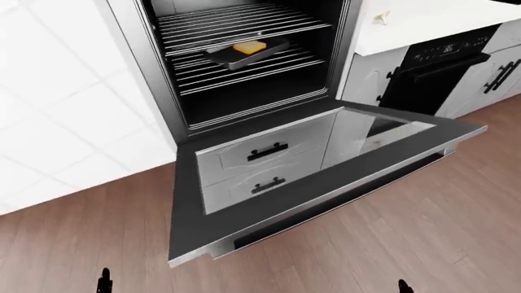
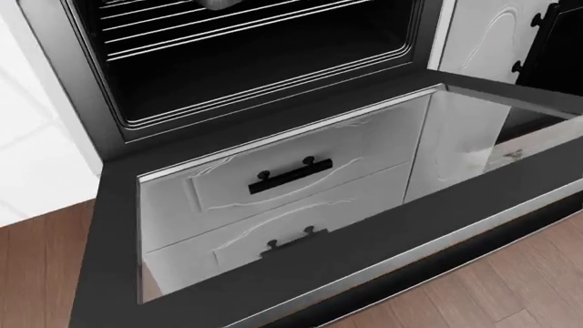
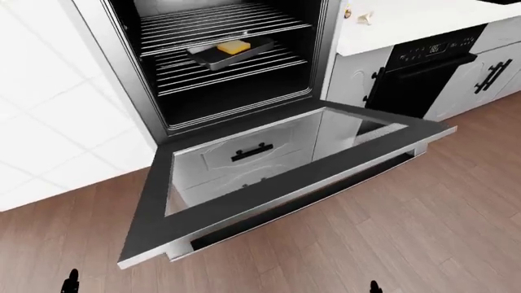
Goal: Close the oven door.
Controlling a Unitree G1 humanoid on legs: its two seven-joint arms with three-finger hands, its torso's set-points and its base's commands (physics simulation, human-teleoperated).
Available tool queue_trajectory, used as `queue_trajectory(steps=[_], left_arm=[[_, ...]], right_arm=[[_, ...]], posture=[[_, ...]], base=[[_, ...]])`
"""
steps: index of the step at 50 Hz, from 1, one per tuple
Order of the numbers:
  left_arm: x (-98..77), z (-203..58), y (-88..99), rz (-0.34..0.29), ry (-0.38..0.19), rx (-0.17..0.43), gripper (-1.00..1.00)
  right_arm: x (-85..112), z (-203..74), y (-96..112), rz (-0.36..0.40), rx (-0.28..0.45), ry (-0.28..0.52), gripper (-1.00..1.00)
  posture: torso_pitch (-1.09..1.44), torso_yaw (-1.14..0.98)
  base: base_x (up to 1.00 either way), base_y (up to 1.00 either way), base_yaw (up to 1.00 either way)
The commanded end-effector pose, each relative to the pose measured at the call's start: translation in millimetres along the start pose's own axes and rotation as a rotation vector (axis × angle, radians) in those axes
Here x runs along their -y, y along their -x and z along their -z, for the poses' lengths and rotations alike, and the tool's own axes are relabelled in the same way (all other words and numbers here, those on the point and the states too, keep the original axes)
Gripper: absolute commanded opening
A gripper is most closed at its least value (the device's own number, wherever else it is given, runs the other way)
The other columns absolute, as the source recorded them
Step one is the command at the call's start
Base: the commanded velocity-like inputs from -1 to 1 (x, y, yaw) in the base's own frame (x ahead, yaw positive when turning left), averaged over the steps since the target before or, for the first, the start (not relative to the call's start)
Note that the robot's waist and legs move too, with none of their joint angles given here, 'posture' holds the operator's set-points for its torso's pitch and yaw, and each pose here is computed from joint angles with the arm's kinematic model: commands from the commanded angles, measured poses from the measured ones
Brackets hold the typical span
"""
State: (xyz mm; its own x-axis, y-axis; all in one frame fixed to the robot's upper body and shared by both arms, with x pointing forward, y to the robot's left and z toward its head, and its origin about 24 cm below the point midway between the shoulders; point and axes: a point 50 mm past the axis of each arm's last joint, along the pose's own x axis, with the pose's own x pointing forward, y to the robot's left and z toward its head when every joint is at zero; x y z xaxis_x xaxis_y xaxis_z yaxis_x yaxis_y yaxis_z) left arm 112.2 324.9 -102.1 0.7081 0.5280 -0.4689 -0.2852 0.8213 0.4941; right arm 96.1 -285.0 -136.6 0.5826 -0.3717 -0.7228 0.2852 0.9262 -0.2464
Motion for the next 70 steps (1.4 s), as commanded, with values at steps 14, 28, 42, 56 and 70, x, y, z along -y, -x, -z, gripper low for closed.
queue_trajectory(steps=[14,28,42,56,70], left_arm=[[-5.8,-8.1,-3.9,-0.031,0.01,0.045,1.0],[-5.7,-8.3,-4.1,-0.031,0.012,0.045,1.0],[-5.7,-8.4,-4.0,-0.029,0.011,0.046,1.0],[-5.6,-8.5,-4.1,-0.029,0.01,0.047,1.0],[-5.5,-8.3,-4.0,-0.028,0.01,0.046,1.0]], right_arm=[[14.9,-10.0,-1.9,0.046,0.05,0.004,1.0],[14.7,-10.6,-2.2,0.046,0.051,0.004,1.0],[14.8,-10.1,-2.0,0.047,0.05,0.005,1.0],[14.8,-9.8,-1.9,0.047,0.049,0.005,1.0],[14.4,-10.3,-2.1,0.045,0.05,0.005,1.0]], posture=[[0.0,0.0],[0.0,0.0],[0.0,0.0],[0.0,0.0],[0.0,0.0]], base=[[0.0,0.21,0.0],[0.0,0.21,0.0],[0.0,0.21,0.0],[0.0,0.21,0.0],[0.0,0.21,0.0]])
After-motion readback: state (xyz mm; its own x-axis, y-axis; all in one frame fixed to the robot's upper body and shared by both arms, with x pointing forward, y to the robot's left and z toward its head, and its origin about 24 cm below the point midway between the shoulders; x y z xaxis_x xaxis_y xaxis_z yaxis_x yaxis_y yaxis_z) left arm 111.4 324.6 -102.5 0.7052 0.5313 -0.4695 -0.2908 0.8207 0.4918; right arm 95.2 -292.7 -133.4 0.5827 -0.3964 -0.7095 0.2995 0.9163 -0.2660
